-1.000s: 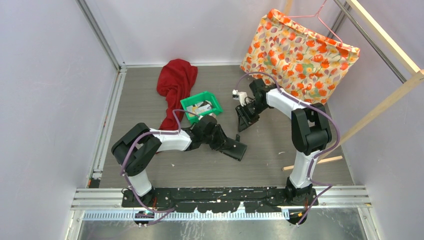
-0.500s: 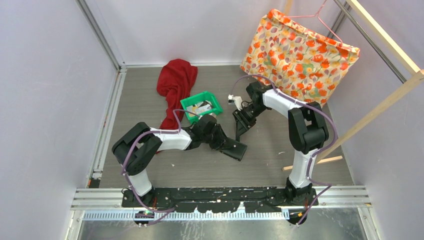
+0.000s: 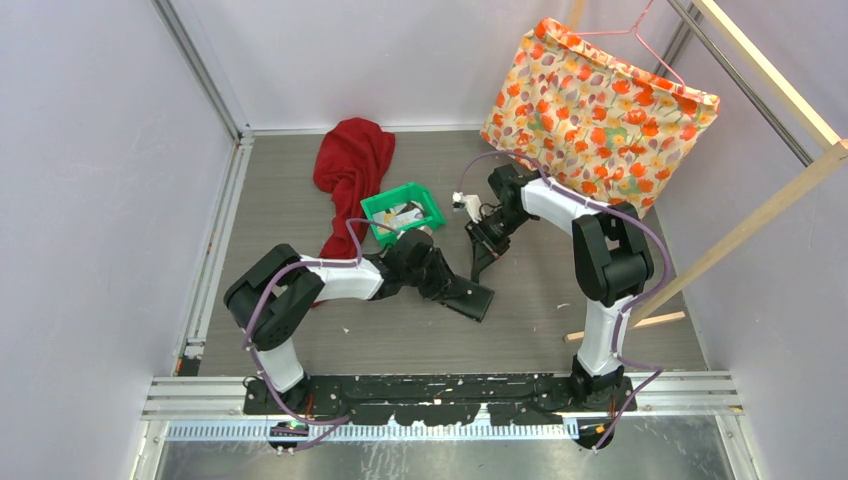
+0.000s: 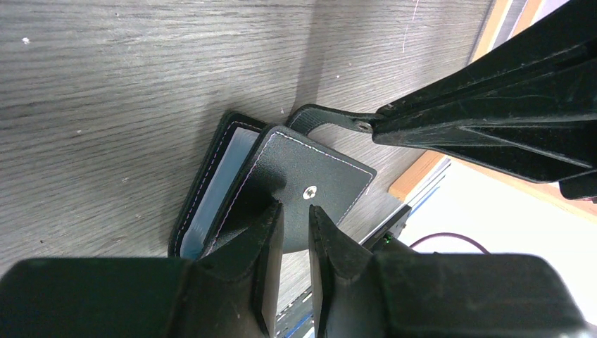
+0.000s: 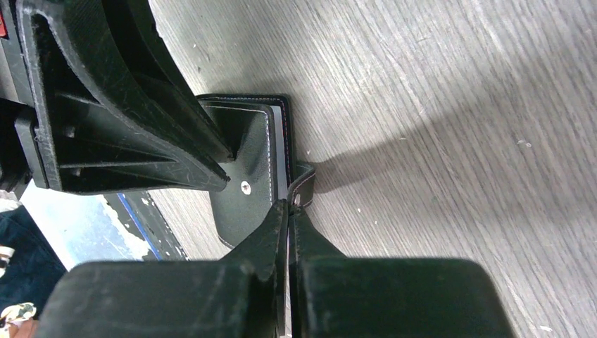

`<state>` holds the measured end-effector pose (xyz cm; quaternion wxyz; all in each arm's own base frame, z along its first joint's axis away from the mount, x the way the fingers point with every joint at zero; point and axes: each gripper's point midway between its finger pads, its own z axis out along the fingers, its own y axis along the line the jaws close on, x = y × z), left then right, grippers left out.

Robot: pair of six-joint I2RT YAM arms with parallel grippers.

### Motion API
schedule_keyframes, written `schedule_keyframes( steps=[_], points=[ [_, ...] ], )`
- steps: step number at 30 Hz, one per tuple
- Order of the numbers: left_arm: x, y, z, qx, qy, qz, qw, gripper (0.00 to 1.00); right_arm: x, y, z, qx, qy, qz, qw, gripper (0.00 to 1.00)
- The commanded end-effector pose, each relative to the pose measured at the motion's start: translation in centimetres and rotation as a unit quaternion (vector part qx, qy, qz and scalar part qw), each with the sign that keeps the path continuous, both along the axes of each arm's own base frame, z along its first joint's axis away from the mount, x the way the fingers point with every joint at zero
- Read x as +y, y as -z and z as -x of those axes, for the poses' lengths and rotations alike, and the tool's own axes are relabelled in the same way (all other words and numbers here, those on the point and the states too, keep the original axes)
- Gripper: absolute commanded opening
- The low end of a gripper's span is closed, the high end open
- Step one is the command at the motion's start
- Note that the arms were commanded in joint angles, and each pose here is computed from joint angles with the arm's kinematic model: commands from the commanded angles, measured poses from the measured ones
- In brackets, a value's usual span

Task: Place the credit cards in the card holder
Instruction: Close the card holder at the center of the board.

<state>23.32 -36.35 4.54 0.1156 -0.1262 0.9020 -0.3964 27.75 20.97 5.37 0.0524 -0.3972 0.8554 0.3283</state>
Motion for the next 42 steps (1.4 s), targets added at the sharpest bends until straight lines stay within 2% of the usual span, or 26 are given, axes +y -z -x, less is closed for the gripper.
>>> schedule_keyframes(
  steps=[1, 11, 19, 28, 42],
  points=[
    [3.6, 5.1, 2.0, 0.045, -0.004, -0.095, 0.994, 0.22, 0.4, -1.5, -0.4, -0.017, -0.012, -0.014, 1.0, 0.01],
    [3.7, 5.3, 2.1, 0.054, -0.009, -0.097, 0.994, 0.19, 0.2, -3.1, 2.7, -0.022, -0.074, -0.057, 0.995, 0.01],
    [3.5, 5.2, 2.2, 0.061, -0.01, -0.091, 0.994, 0.18, 0.3, -2.2, 4.9, -0.048, -0.122, -0.027, 0.991, 0.01],
    [3.3, 5.2, 2.3, 0.065, -0.015, -0.078, 0.995, 0.16, 0.6, 0.2, 5.0, -0.047, -0.104, 0.027, 0.993, 0.01],
    [3.0, 5.1, 2.4, 0.068, -0.012, -0.068, 0.995, 0.14, 1.9, 0.1, 5.0, -0.041, -0.078, 0.026, 0.996, 0.01]
  ],
)
